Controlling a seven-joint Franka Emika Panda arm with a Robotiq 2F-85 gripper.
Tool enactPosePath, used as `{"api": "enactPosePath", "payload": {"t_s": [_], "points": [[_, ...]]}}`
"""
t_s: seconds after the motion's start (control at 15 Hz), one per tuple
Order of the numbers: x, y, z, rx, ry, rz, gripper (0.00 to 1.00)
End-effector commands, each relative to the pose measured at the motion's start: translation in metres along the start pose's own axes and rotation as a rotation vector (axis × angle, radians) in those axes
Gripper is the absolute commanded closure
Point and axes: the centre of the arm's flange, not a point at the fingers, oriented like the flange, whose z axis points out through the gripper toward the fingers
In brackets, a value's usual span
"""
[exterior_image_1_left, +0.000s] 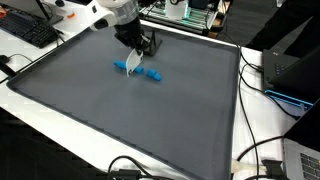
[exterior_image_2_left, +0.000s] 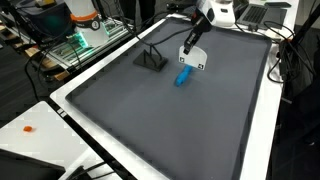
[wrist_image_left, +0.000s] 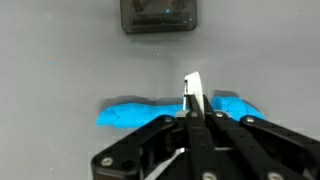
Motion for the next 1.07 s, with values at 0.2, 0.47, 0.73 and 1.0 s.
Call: {"api": "enactPosePath", "payload": {"t_s": [0.2, 0.47, 0.73, 1.0], "points": [[-0.003, 0.009, 0.016, -0.03, 0.003, -0.007, 0.99], [-0.001, 0.009, 0.024, -0.04, -0.005, -0.013, 0.99], [0.0, 0.01, 0.035, -0.042, -0.01, -0.015, 0.99], [-0.001, 0.009, 0.044, -0.04, -0.014, -0.017, 0.99]]}}
